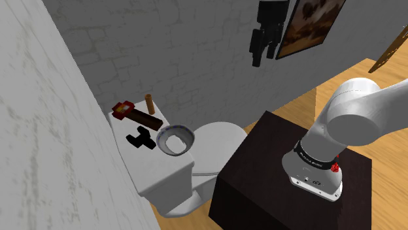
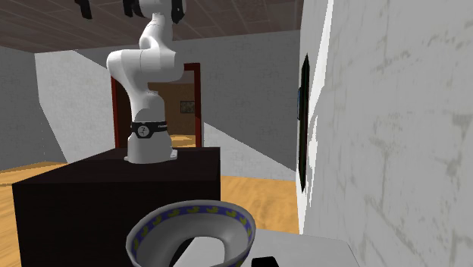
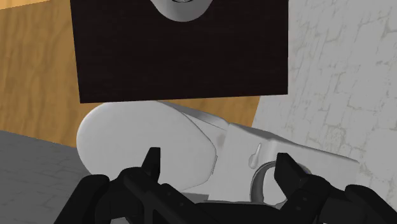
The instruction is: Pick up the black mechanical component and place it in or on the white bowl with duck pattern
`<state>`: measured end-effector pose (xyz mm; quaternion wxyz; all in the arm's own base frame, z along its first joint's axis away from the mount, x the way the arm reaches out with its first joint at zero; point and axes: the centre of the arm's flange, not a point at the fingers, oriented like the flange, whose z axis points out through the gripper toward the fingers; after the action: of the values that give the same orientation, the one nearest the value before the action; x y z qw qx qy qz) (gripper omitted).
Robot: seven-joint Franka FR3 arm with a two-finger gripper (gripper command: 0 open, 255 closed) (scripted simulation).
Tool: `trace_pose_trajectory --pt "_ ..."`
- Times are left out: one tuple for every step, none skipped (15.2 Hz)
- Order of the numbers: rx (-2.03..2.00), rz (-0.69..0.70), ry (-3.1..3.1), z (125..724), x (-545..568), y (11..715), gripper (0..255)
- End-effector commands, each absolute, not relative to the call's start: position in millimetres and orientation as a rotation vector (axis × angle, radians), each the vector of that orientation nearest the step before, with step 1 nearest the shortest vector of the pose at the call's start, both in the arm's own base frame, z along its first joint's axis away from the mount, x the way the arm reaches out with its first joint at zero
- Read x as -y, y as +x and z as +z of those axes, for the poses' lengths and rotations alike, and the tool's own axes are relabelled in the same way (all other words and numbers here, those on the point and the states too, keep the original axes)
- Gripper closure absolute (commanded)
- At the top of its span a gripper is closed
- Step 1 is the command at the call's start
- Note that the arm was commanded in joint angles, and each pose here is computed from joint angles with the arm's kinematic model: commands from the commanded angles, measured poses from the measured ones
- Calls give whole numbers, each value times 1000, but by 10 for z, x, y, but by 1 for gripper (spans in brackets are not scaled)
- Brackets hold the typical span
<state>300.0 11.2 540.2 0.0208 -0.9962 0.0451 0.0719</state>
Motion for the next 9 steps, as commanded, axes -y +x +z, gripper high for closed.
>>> trace_pose_trajectory --pt "-140 223 -3089 5402 -112 3000 0" --pt "-144 219 -3090 5322 -190 3065 0" --pt "-148 214 -3091 5241 -269 3130 0" --pt "-152 210 -3091 5161 -347 3196 0" --pt "-156 205 -3092 5081 -425 3262 0" --pt "-160 201 -3093 5001 -502 3329 0" --pt "-164 196 -3094 4921 -580 3396 0" --pt "-168 192 -3095 4841 -657 3464 0" --pt "-172 187 -3095 4761 -734 3531 0"
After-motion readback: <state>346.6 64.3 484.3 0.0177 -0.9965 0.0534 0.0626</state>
